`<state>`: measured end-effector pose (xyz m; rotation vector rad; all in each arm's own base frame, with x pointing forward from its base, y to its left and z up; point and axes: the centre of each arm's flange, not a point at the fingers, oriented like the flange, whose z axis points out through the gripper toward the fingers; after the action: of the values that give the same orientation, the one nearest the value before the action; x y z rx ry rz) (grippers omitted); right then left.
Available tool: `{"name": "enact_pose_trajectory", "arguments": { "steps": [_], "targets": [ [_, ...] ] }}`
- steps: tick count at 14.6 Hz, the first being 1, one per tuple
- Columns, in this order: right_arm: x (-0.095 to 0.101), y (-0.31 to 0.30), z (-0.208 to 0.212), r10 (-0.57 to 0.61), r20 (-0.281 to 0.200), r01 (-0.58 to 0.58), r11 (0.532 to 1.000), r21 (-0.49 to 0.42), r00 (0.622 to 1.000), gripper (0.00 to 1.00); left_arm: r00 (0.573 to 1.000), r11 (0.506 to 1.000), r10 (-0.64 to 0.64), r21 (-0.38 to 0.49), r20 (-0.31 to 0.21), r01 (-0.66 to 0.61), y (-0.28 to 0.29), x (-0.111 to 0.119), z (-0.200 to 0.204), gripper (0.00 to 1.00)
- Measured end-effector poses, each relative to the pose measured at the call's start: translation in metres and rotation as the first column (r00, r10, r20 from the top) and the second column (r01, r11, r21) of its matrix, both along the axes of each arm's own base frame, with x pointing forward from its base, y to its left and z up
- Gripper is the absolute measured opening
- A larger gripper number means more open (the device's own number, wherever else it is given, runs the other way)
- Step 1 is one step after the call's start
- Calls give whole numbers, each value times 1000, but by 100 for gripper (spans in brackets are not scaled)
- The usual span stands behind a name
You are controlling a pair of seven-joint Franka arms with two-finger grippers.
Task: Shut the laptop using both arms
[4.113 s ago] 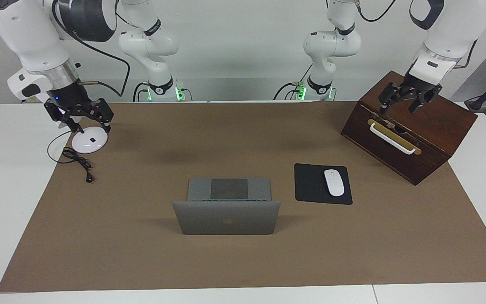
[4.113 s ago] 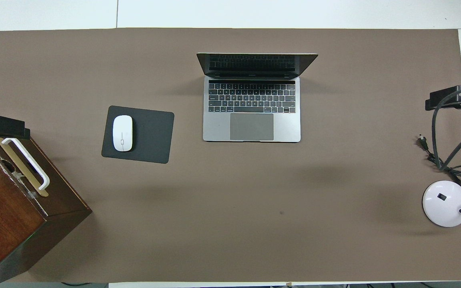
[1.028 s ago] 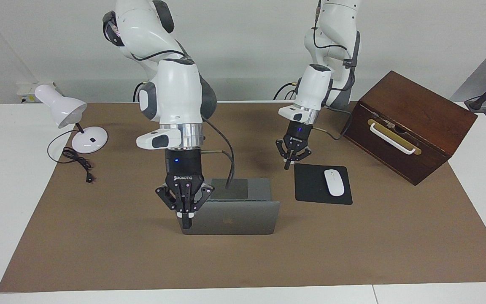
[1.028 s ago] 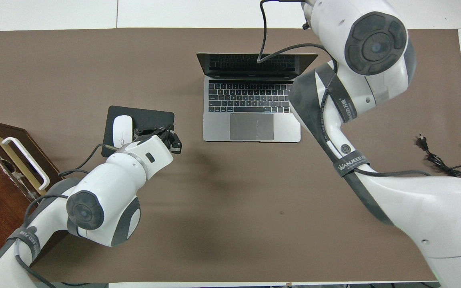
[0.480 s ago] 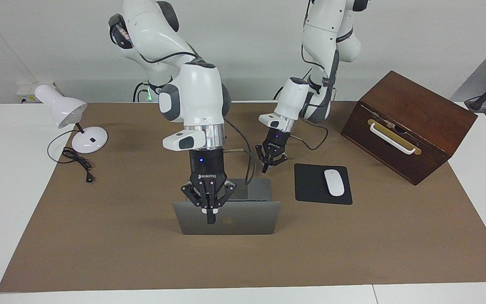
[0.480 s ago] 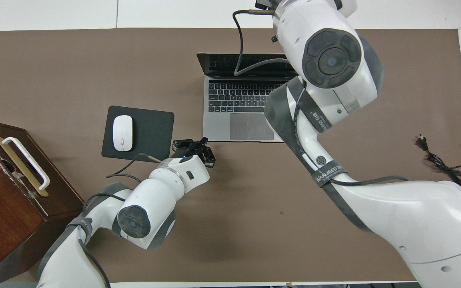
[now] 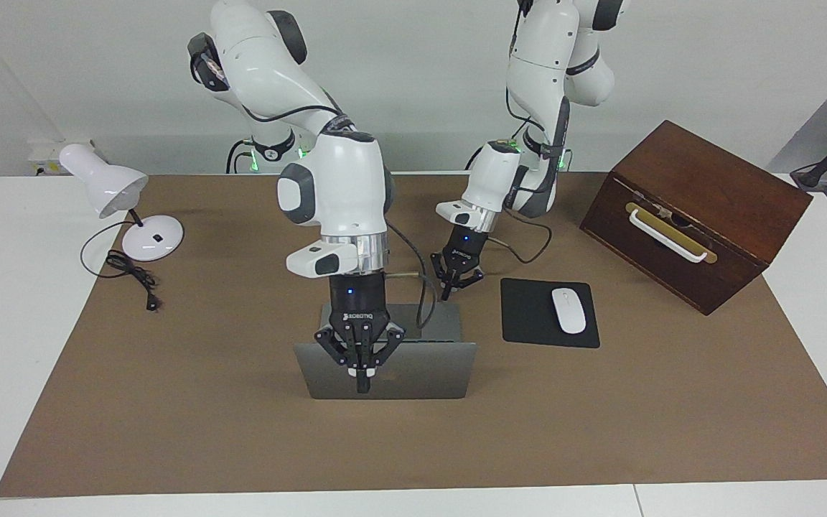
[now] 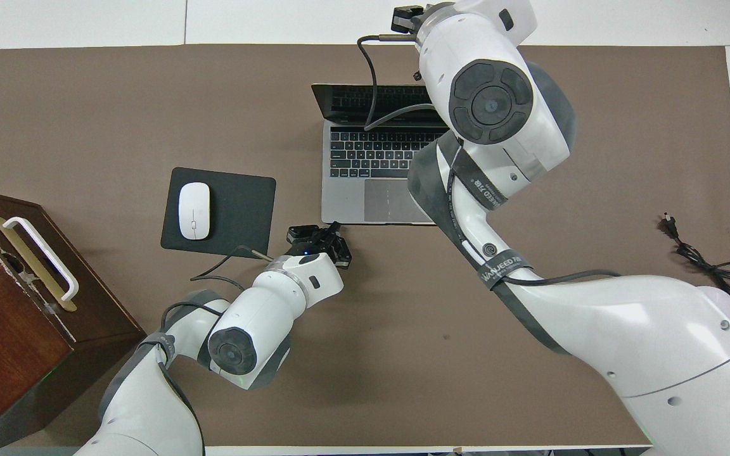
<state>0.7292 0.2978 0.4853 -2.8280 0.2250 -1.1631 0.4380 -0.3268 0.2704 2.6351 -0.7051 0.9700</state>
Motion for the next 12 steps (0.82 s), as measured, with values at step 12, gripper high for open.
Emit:
{"name": "enact_pose_trajectory", "arguments": {
  "steps": [12],
  "targets": [
    [-13,27,-18,-6,-170,29,991,132,985,1,1000,1000,12,-3,16,-11,-4,16,-4,1]
  ]
}}
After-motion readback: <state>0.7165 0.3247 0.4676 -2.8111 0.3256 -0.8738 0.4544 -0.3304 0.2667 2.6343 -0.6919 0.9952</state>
